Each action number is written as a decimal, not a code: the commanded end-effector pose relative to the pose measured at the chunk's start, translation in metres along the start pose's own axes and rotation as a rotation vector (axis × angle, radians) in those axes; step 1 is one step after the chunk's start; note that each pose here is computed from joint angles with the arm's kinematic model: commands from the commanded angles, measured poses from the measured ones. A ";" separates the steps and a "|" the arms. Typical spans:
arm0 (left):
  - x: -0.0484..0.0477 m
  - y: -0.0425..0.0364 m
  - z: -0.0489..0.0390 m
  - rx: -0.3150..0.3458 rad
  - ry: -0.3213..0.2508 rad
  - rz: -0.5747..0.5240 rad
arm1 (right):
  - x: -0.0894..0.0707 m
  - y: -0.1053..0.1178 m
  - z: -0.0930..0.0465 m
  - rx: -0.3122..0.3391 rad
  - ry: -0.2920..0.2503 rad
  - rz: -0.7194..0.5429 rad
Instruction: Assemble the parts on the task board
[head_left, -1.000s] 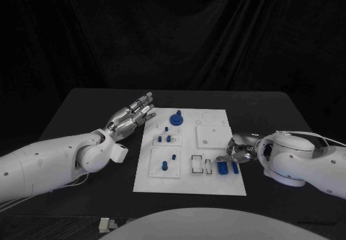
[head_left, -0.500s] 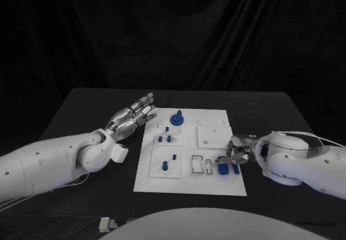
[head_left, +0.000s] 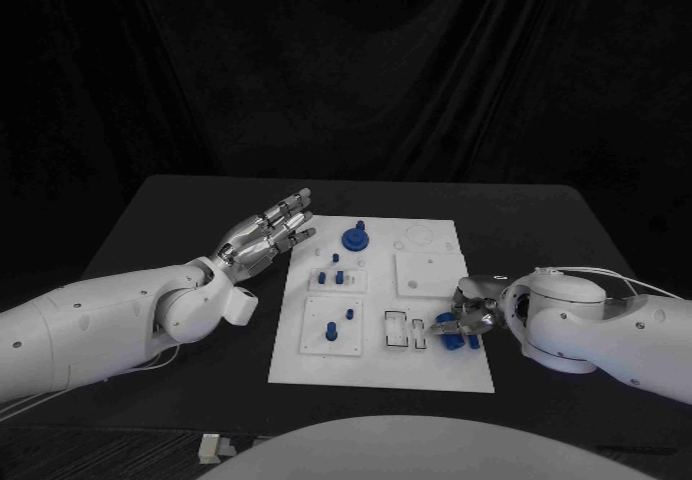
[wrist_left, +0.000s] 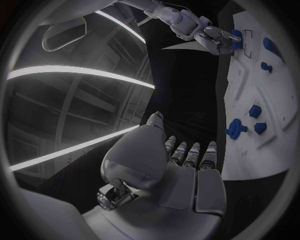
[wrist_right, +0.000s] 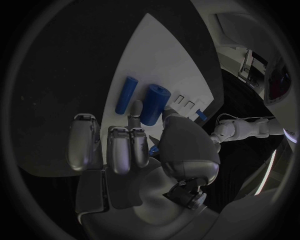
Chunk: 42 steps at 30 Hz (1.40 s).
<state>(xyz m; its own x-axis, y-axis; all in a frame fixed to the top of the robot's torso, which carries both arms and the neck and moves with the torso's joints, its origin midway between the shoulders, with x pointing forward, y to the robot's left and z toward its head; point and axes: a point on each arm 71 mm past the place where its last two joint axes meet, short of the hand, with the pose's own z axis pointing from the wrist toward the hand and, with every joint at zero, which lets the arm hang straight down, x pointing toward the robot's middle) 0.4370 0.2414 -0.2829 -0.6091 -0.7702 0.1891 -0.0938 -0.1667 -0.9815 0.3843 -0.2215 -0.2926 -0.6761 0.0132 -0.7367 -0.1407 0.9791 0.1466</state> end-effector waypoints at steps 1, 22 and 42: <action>0.0017 0.0001 0.0003 0.005 0.015 -0.013 | 0.001 0.001 0.001 -0.011 -0.014 0.003; 0.0006 0.0007 0.0000 -0.003 0.020 -0.017 | -0.001 0.005 -0.011 -0.052 -0.065 0.305; 0.0032 0.0006 -0.0001 -0.004 0.026 -0.022 | -0.007 0.019 -0.010 0.007 0.139 0.584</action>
<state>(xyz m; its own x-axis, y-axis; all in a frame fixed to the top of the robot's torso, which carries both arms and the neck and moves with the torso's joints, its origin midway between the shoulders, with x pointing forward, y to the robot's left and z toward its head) 0.4359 0.2411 -0.2835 -0.6182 -0.7604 0.1990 -0.1103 -0.1668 -0.9798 0.3807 -0.2050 -0.2748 -0.6999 0.5145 -0.4955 0.2387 0.8222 0.5167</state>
